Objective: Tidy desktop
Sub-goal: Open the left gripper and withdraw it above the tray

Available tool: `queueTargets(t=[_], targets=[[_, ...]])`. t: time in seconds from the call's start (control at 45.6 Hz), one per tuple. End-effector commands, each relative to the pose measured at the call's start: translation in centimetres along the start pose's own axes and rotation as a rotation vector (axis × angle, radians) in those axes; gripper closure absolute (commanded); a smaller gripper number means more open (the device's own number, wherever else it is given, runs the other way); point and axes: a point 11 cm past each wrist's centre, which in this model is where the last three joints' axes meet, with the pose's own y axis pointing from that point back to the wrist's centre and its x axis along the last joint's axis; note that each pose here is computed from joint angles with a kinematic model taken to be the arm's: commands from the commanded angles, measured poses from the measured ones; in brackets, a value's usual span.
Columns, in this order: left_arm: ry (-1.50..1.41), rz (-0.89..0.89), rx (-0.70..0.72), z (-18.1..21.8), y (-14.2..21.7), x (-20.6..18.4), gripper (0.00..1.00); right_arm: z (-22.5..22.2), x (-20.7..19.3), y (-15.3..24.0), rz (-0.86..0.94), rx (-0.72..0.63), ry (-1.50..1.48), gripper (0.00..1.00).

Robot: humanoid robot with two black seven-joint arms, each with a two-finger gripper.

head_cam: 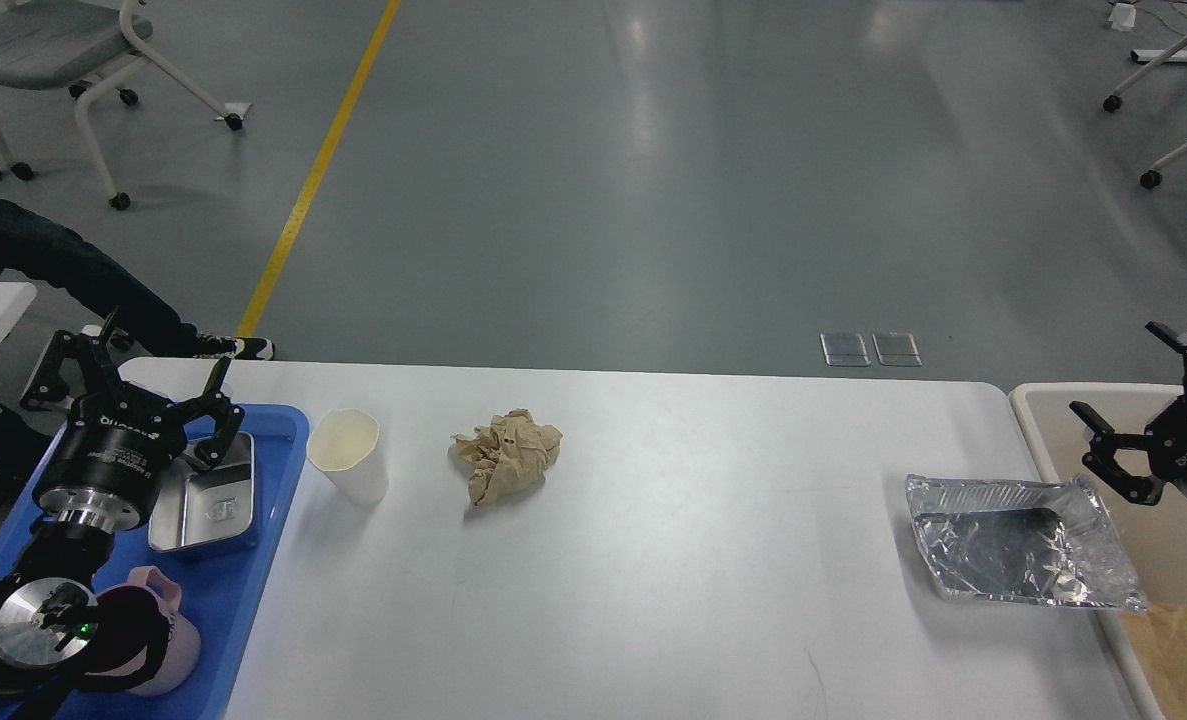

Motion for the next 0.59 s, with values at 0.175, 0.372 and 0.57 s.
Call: queueTargets(t=[0.175, 0.372, 0.57], targets=[[0.009, 0.031, -0.017, 0.8, 1.1, 1.4, 0.04, -0.2, -1.0, -0.1, -0.008, -0.057, 0.152, 0.0], [0.021, 0.064, -0.034, 0.8, 2.2, 2.4, 0.04, -1.0, -1.8, 0.6, -0.042, -0.083, 0.224, 0.0], [0.01, 0.07, -0.029, 1.0, 2.3, 2.7, 0.04, -4.1, -1.9, 1.5, -0.018, -0.128, 0.526, 0.0]])
